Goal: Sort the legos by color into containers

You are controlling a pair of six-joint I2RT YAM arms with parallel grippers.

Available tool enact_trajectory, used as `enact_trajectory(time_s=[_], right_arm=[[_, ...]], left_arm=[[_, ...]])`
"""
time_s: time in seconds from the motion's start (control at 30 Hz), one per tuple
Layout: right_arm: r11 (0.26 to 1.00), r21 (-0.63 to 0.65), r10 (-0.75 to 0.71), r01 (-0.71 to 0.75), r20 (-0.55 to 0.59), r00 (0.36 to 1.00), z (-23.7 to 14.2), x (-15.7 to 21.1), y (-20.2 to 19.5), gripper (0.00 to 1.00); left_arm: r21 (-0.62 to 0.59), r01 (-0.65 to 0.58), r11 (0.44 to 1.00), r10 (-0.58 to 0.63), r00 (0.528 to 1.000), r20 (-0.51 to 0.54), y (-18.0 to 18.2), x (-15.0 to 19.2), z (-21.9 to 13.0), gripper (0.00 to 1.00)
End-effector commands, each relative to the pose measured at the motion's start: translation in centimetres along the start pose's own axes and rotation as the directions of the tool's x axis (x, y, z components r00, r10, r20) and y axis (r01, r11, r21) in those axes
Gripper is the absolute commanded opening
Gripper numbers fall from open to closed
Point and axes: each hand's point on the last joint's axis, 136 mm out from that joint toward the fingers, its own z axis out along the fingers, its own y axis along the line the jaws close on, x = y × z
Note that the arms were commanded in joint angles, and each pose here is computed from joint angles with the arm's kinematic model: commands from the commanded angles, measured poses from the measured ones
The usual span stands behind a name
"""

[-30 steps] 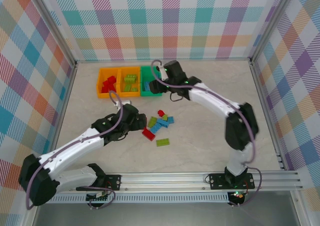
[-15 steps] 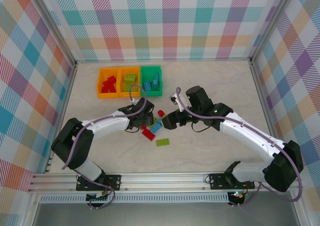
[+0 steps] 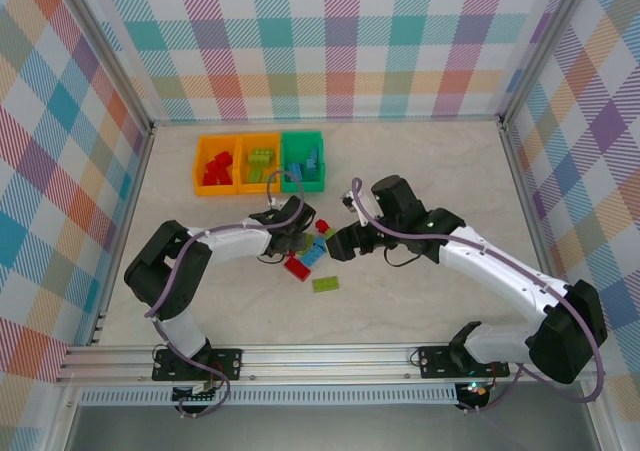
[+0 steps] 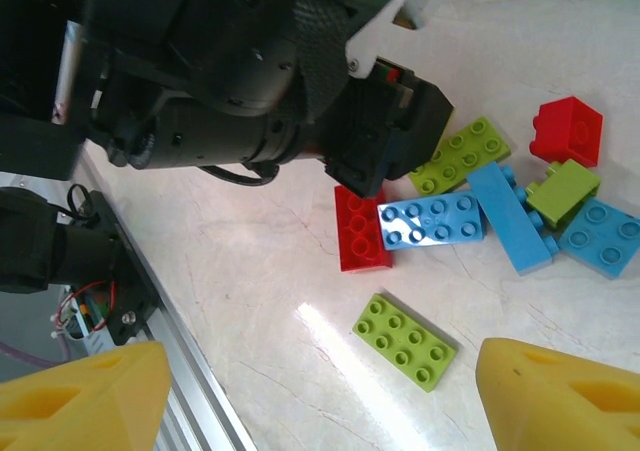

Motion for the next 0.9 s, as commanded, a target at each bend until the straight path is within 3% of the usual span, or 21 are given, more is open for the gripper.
enact_trajectory(time_s=[0.0, 0.2, 0.37, 0.47, 0.6, 0.77, 0.87], right_arm=[[1.000, 0.006, 0.012, -0.012, 0.002, 1.000, 0.5, 0.0, -0.2, 0.80], [1.000, -0.007, 0.003, -0.003, 0.031, 1.000, 0.2, -0.6, 0.2, 0.80], [1.000, 0.001, 0.007, -0.007, 0.021, 1.000, 0.7, -0.3, -0.3, 0.80], [1.000, -0.008, 0.015, -0.014, 0.025, 1.000, 0.9, -0.2, -0.2, 0.80], [1.000, -0.013, 0.019, -0.019, 0.036, 0.999, 0.4, -0.1, 0.0, 0.80], [1.000, 0.004, 0.028, -0.028, 0.038, 0.999, -0.3, 0.4, -0.2, 0.80], [0.998, 0.034, 0.042, -0.044, 0.043, 0.998, -0.6, 0.8, -0.6, 0.80]], left_arm=[[-0.023, 0.009, 1.000, -0.008, 0.998, 0.057, 1.3, -1.3, -1.7, 0.21], [-0.014, 0.028, 1.000, -0.024, 0.969, 0.245, 3.0, -6.6, -7.8, 0.21], [-0.024, 0.148, 0.989, -0.129, 0.921, 0.367, 7.3, -13.1, -9.7, 0.21], [-0.022, 0.262, 0.965, -0.231, 0.884, 0.406, 10.6, -17.3, -8.8, 0.21], [-0.038, 0.370, 0.928, -0.329, 0.863, 0.383, 14.1, -21.4, -6.4, 0.21], [-0.046, 0.479, 0.876, -0.447, 0.845, 0.295, 17.4, -23.1, -1.8, 0.22], [-0.012, 0.530, 0.848, -0.507, 0.816, 0.279, 19.0, -23.9, -0.3, 0.30]])
